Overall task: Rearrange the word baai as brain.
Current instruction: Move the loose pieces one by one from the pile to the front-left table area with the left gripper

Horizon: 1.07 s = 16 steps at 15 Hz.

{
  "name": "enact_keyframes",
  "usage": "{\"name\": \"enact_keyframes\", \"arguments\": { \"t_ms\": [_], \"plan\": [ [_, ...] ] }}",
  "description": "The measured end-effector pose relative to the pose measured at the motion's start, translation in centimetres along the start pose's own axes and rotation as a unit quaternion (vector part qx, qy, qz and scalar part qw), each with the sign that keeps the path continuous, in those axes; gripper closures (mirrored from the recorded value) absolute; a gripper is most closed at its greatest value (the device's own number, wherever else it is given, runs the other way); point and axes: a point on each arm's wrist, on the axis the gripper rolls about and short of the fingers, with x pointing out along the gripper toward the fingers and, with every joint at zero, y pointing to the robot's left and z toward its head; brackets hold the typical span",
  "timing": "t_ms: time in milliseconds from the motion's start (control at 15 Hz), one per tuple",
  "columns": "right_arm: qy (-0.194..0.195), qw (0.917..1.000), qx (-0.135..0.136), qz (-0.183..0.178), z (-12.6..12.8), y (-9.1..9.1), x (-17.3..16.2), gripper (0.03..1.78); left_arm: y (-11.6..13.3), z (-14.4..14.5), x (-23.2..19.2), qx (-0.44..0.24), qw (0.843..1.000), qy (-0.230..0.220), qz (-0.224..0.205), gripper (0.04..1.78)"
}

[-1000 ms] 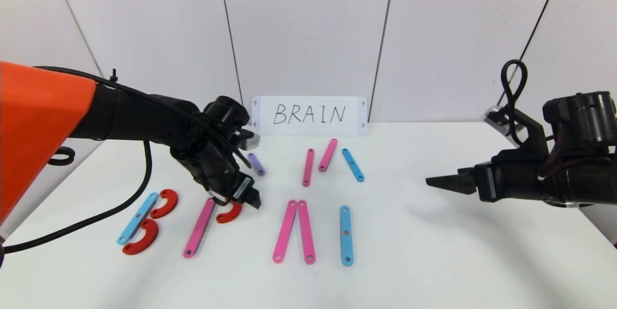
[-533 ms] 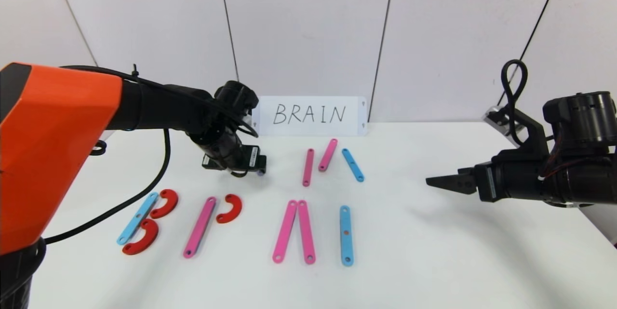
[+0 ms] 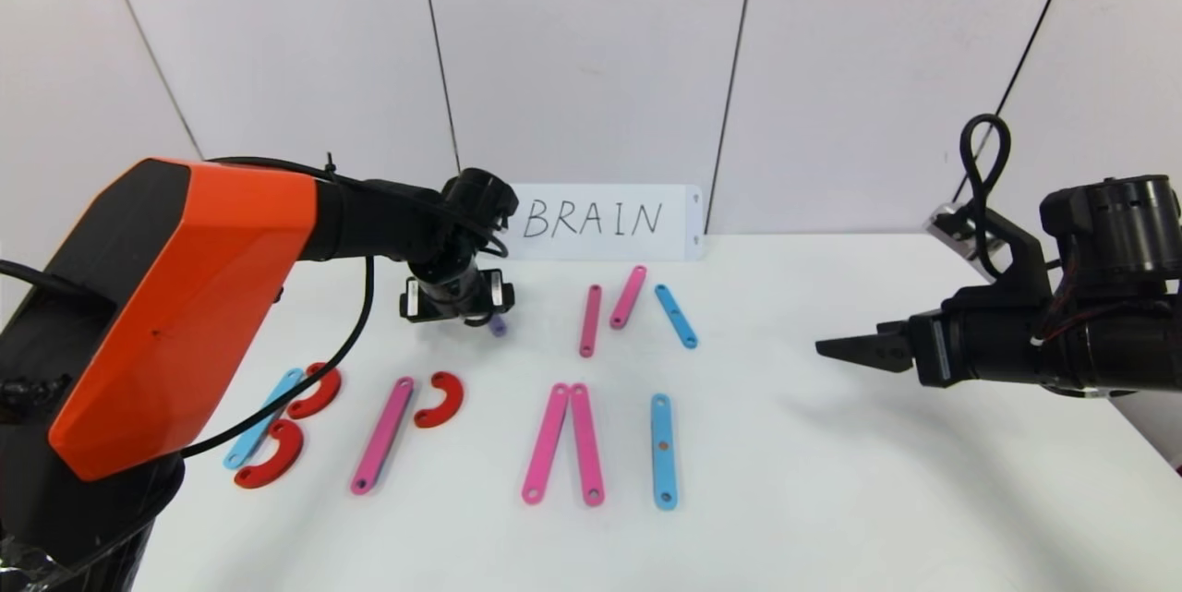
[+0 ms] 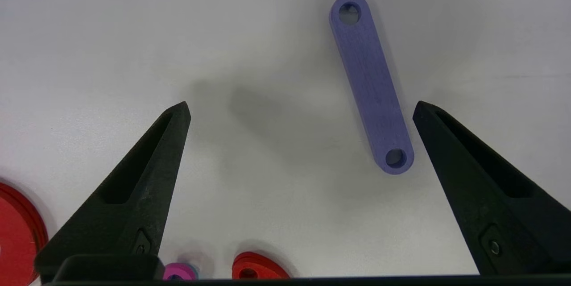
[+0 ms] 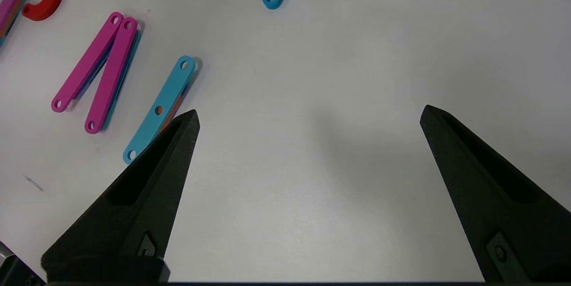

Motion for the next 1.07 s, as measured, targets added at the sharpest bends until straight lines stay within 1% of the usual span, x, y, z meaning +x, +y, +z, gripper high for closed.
{"name": "enact_keyframes", "arguments": {
  "t_ms": [533,667,800,867,933,1067],
  "plan": [
    [0.001,1.0000,0.000,0.000,0.0,0.0,0.0,0.08,-0.7,0.0,1.1,-0.007,1.000,-0.003,0.000,0.08],
    [0.001,1.0000,0.000,0.000,0.0,0.0,0.0,0.08,-0.8,-0.1,1.3,-0.007,1.000,-0.002,0.001,0.16],
    [0.001,1.0000,0.000,0.000,0.0,0.0,0.0,0.08,-0.9,-0.2,1.5,-0.005,1.000,0.000,0.001,0.35],
    [0.001,1.0000,0.000,0.000,0.0,0.0,0.0,0.08,-1.0,-0.3,1.5,-0.004,1.000,0.001,0.001,0.48],
    [0.001,1.0000,0.000,0.000,0.0,0.0,0.0,0.08,-1.0,-0.3,1.5,-0.005,1.000,0.001,0.000,0.64],
    [0.001,1.0000,0.000,0.000,0.0,0.0,0.0,0.08,-1.0,-0.3,1.5,-0.007,1.000,0.002,0.001,1.02]
  ]
}}
